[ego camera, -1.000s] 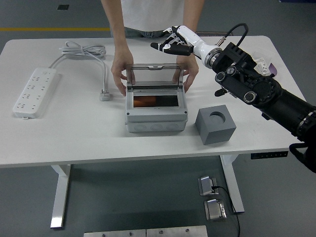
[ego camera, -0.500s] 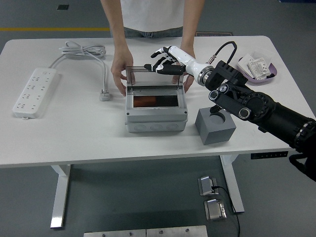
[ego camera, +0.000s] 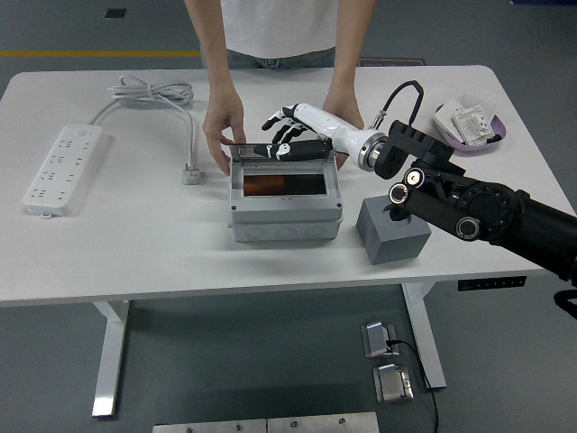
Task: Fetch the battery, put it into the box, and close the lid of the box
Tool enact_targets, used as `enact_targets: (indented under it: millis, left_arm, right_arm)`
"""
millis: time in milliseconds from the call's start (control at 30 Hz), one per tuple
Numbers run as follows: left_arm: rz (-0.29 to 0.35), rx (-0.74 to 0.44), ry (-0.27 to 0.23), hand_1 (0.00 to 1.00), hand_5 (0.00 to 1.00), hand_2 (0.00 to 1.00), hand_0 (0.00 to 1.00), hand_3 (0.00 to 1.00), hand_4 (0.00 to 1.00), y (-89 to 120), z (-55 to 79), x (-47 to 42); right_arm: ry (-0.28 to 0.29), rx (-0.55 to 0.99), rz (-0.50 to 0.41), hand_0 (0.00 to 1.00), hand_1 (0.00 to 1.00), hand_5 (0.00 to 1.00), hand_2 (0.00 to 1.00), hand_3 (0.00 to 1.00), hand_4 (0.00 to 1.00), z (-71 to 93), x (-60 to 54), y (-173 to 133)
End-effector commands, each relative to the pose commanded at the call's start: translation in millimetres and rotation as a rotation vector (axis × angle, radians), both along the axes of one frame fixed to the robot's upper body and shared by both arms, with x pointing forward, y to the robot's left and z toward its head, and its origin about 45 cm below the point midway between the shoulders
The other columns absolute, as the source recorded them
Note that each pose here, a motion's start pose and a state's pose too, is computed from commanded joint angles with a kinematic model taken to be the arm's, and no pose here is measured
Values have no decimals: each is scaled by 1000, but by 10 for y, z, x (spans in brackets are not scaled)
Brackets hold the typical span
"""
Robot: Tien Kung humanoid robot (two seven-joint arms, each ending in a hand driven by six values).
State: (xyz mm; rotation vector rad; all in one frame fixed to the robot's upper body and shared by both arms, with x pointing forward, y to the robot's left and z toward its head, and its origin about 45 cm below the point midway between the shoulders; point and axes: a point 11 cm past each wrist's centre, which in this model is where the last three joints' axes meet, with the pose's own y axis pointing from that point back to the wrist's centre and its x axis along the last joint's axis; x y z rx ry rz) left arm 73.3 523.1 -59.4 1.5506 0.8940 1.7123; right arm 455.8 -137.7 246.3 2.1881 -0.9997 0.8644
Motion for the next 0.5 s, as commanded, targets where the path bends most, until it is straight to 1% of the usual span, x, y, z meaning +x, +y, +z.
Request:
enact_targets:
  millis: [133,467,500]
  left_arm:
    - [1,-2,2,699,76,641,628,628,668,-8,-8,-16]
    - [6,-3,9,699,77,641,629,627,668,-12,-18,-63]
    - [7,-3,9,699,79,641,629,626,668,-13,-19,-68]
  right_arm:
    - [2,-8,15,761,643,699,659,780,869,-7,-42,36]
    - [22,-38,39,759,638,701,659,789,871,-107,-152,46]
    - [25,-41,41,743,635,706,661,796,869,-115,-161,46]
